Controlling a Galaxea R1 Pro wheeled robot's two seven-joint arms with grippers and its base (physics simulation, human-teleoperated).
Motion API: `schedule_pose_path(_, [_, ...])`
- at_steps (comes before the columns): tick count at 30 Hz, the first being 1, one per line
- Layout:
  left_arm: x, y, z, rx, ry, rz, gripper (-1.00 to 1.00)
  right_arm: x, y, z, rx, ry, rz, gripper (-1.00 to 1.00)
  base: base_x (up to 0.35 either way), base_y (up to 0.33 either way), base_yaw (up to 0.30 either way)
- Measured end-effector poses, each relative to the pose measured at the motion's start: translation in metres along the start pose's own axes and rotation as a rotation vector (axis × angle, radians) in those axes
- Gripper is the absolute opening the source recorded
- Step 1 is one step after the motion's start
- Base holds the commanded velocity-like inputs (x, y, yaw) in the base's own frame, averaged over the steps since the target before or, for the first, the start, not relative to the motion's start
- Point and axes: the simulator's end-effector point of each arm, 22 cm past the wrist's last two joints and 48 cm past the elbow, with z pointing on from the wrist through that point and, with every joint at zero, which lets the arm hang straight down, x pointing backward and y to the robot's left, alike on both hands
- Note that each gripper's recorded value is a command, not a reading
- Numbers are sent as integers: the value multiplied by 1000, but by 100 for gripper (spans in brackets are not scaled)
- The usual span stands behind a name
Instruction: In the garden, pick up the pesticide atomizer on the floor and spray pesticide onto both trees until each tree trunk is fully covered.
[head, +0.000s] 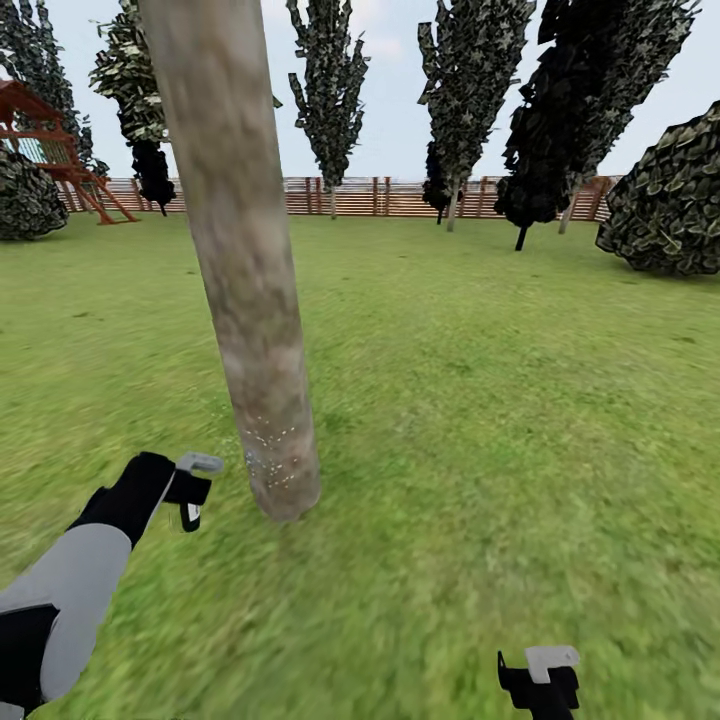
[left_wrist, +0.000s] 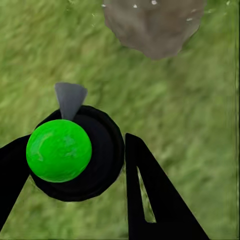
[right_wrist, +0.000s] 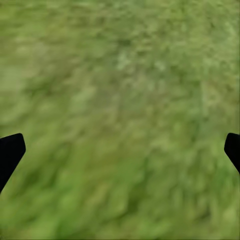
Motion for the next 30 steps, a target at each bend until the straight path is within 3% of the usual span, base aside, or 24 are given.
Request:
schedule_pose_path(2, [-12,-18,-2,22,-20,4,-100,0,-1,0,2,0,0,100,275,0,2])
schedule_pose_path(5, [-27,-17,-9,12,-50,7,-100,0,-1,0,2,0,-1,100,325,0,0])
schedule_pose_path(11, [-29,-16,-11,7,-53,8,-100,1,-1,0,2,1,-1,100,74,-27,0])
schedule_pose_path(30, [-14,-16,-4,1,-29,10,-100,0,-1,0,1,0,-1,100,0,-265,0])
